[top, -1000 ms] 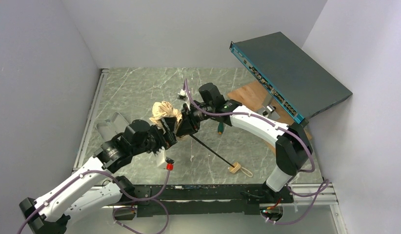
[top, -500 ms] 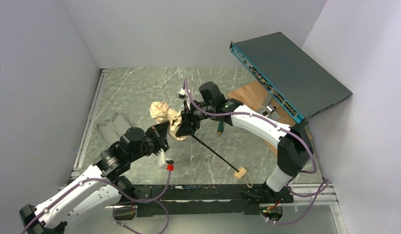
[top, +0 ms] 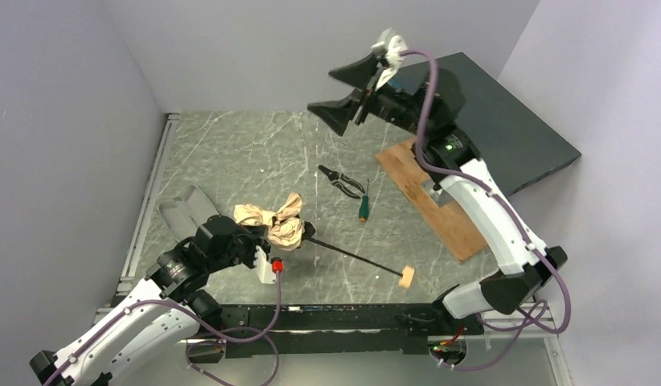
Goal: Open the umbrella
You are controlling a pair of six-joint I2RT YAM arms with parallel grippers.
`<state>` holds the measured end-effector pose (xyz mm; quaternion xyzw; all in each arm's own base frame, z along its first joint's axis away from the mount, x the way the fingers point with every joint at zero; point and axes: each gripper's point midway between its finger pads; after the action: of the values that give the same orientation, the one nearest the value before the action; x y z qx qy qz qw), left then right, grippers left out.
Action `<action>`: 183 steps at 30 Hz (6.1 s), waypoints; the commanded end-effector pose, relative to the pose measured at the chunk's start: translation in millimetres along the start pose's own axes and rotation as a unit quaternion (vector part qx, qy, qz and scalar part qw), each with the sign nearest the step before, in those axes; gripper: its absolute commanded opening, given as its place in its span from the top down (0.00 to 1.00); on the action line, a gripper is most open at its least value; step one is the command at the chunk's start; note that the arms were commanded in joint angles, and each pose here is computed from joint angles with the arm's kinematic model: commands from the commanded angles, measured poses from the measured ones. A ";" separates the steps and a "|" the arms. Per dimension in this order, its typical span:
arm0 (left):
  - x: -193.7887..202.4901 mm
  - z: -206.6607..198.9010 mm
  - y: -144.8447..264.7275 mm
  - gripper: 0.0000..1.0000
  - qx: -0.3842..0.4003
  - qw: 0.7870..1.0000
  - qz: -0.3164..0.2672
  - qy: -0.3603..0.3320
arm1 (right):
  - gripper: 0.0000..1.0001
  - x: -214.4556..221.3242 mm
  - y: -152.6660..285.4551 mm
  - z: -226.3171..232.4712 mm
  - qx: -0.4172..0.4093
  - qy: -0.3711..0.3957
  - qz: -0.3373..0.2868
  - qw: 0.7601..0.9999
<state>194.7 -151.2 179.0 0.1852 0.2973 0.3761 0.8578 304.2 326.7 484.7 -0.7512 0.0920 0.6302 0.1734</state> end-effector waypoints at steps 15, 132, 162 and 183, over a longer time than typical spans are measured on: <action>51.4 97.2 55.0 1.00 -0.104 0.857 -0.109 0.492 | 0.00 -126.8 95.0 -85.5 0.264 0.133 -0.105 0.950; 26.7 193.0 98.8 0.00 -0.170 0.649 -0.190 0.717 | 1.00 80.4 -58.5 -12.5 0.085 -0.003 0.052 0.995; -7.6 189.1 66.1 0.36 -0.074 0.694 -0.208 0.685 | 1.00 50.5 -36.2 61.7 -0.065 0.157 -0.002 0.986; 128.1 189.3 6.3 0.39 -0.227 0.699 0.080 0.673 | 1.00 17.3 -15.1 74.1 -0.026 0.222 0.004 0.975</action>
<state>366.7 -111.3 276.3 -0.2626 0.7370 0.4551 0.4252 253.6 392.6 396.6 -0.8443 0.1317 0.5157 0.0622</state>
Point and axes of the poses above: each gripper's point midway between its finger pads, its own y axis back along the fingers, its own z axis along the line the jaws close on, x = y × z, and after that the axes turned 9 degrees about y, right-handed
